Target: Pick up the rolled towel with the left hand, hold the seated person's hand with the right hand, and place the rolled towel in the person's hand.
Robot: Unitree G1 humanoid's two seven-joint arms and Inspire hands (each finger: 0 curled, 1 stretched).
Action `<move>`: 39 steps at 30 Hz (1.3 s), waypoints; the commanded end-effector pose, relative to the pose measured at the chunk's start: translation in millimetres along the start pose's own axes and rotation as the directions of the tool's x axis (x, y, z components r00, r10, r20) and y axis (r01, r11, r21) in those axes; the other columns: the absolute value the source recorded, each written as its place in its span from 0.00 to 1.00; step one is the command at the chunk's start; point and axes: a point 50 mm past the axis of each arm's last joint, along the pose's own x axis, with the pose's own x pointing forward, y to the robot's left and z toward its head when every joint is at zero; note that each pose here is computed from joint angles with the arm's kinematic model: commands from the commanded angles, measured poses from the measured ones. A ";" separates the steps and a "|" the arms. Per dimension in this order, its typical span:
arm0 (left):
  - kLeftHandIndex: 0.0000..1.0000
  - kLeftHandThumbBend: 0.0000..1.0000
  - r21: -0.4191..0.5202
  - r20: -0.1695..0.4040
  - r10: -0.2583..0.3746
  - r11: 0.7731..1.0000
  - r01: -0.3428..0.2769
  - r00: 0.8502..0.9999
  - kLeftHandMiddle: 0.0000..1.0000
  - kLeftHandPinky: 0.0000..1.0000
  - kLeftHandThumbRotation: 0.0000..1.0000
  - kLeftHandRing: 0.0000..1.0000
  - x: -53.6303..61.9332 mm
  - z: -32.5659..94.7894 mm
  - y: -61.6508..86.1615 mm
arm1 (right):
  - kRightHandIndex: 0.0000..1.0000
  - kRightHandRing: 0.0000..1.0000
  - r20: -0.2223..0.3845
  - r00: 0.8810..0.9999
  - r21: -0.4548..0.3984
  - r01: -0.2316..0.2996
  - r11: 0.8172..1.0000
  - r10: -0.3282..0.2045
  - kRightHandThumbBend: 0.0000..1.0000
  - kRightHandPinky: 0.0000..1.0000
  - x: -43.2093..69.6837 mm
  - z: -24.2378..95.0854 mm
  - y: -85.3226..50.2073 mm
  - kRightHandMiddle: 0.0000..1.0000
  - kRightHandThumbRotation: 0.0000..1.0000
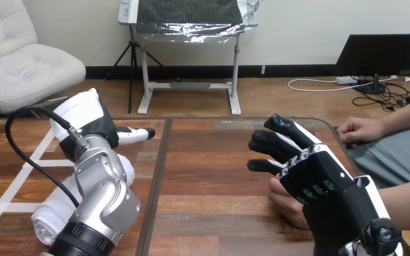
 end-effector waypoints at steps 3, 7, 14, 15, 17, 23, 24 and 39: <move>1.00 0.89 0.015 0.012 0.068 0.998 -0.068 0.998 1.00 1.00 0.55 1.00 2.0 3.5 6.0 | 0.86 0.83 0.078 0.997 -0.011 -0.004 1.000 0.005 0.96 0.75 9.0 7.6 -1.6 0.82 1.00; 1.00 0.89 0.011 0.008 0.072 0.997 -0.072 0.997 1.00 1.00 0.55 1.00 2.5 2.5 5.1 | 0.86 0.83 0.078 0.997 -0.010 -0.006 1.000 0.006 0.96 0.75 8.9 7.7 -1.7 0.82 1.00; 1.00 0.89 0.009 0.004 0.079 0.997 -0.079 0.997 1.00 1.00 0.54 1.00 2.4 0.7 3.7 | 0.86 0.83 0.083 0.997 -0.011 -0.004 1.000 0.005 0.95 0.75 8.9 7.6 -1.5 0.82 1.00; 1.00 0.89 0.010 0.004 0.079 0.997 -0.079 0.997 1.00 1.00 0.54 1.00 2.4 0.5 3.6 | 0.86 0.83 0.082 0.997 -0.013 -0.003 1.000 0.004 0.95 0.75 8.8 7.5 -1.6 0.82 1.00; 1.00 0.89 0.009 0.003 0.081 0.997 -0.081 0.997 1.00 1.00 0.54 1.00 2.3 -0.1 3.1 | 0.86 0.83 0.082 0.997 -0.014 -0.003 1.000 0.004 0.95 0.75 8.8 7.4 -1.6 0.82 1.00; 1.00 0.89 0.005 -0.001 0.087 0.996 -0.087 0.996 1.00 1.00 0.54 1.00 1.7 -2.2 1.5 | 0.86 0.83 0.080 0.997 -0.011 -0.005 1.000 0.006 0.96 0.75 8.9 7.3 -1.8 0.82 1.00; 1.00 0.89 0.005 -0.001 0.087 0.996 -0.087 0.996 1.00 1.00 0.54 1.00 1.6 -2.6 1.2 | 0.86 0.83 0.080 0.997 -0.010 -0.006 1.000 0.007 0.96 0.75 8.9 7.4 -1.8 0.82 1.00; 1.00 0.89 -0.009 -0.021 0.064 0.998 -0.064 0.998 1.00 1.00 0.53 1.00 0.3 -8.4 -4.7 | 0.86 0.84 0.079 0.997 -0.011 -0.009 1.000 0.010 0.96 0.75 8.9 7.8 -1.7 0.82 1.00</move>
